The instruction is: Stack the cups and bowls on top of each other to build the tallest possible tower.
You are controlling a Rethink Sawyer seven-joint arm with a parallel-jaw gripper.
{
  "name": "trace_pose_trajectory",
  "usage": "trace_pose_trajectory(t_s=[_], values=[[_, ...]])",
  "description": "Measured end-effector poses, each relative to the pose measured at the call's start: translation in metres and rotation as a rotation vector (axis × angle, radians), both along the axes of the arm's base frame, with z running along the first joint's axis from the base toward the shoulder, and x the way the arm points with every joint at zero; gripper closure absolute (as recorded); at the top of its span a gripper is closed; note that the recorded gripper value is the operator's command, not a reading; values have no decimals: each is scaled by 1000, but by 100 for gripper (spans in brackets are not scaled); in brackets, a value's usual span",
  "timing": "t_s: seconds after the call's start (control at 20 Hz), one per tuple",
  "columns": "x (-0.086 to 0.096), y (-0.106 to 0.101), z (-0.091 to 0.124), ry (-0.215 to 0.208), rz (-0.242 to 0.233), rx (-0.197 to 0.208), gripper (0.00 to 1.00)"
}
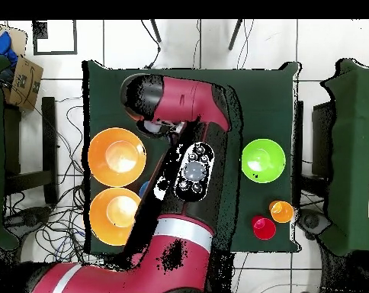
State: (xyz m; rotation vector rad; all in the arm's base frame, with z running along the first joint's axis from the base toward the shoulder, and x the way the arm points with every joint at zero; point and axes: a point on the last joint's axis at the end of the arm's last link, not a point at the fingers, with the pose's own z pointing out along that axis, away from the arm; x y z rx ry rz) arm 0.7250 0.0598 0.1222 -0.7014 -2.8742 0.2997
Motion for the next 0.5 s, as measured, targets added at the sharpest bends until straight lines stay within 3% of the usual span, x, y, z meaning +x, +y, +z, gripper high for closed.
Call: trace_pose_trajectory(t_s=[0.2, 0.5], values=[[2, 15, -2, -11, -48, 23, 100], [5, 37, -13, -41, -110, 20, 100]])
